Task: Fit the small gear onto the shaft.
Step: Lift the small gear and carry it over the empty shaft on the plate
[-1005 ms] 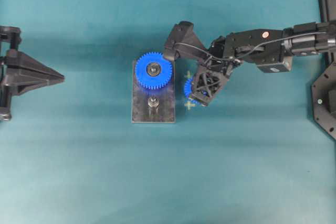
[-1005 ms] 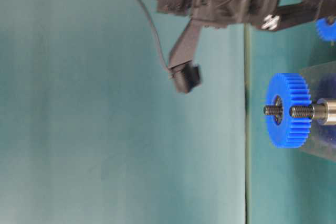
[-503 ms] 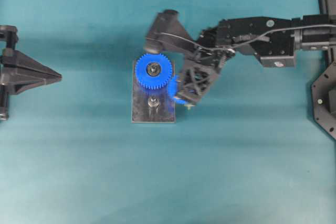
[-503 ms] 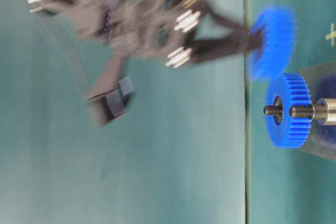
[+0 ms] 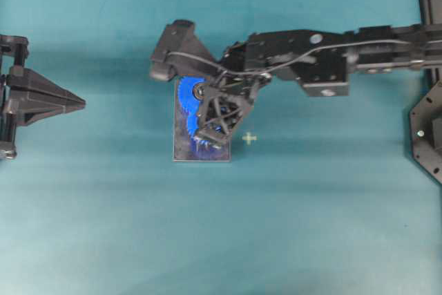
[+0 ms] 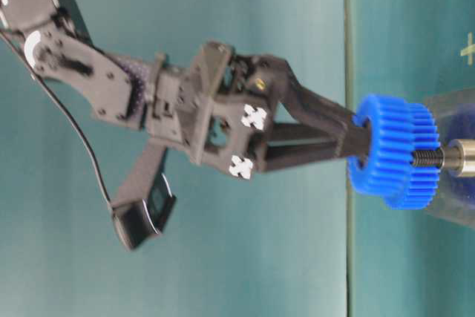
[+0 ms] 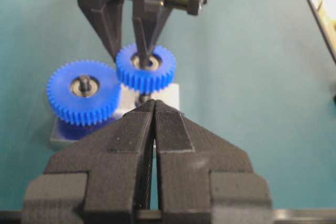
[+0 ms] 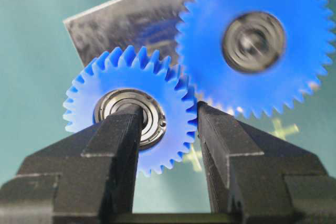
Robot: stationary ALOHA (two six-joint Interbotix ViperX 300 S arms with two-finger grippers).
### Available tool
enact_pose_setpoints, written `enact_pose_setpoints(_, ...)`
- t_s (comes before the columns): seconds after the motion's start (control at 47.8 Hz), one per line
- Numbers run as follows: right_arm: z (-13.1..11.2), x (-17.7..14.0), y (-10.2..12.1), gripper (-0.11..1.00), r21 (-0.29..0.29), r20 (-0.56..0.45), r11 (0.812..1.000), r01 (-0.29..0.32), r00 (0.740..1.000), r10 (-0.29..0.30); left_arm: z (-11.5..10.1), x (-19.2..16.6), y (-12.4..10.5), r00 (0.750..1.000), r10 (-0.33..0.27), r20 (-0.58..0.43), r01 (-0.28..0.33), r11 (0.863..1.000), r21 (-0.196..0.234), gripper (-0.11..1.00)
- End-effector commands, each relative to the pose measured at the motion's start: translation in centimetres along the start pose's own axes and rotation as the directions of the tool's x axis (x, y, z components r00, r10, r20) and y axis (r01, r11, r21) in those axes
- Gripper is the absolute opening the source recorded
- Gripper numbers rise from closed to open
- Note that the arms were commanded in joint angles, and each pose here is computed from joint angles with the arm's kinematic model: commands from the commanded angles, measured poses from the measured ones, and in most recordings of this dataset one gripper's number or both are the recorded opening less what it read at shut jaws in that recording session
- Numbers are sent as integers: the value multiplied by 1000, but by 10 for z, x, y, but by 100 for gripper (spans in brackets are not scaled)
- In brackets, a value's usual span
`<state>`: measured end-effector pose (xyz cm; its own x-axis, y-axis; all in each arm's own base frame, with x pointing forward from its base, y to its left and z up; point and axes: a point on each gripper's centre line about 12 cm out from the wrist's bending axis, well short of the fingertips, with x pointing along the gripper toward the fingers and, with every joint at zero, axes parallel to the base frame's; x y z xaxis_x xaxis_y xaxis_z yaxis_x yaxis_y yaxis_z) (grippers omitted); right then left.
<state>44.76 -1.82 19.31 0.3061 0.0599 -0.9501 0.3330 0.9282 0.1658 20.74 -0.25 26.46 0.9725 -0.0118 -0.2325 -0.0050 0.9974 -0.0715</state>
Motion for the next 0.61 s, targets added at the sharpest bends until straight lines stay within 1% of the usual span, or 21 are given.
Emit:
enact_pose_setpoints(0.0,8,-10,7,36,-11,29,1000,-11,1000,11,6,0,0,1000,0,17,0,1000,4,0)
enact_pose_setpoints(0.398,4,5,5,36,-17,-22,1000,5,1000,-5,7,0,-1,1000,-1,18,1,1000,5,0)
enact_pose_setpoints(0.586,11,6,7,36,-23,-12,1000,2,1000,-2,7,0,0,1000,0,18,0,1000,3,0)
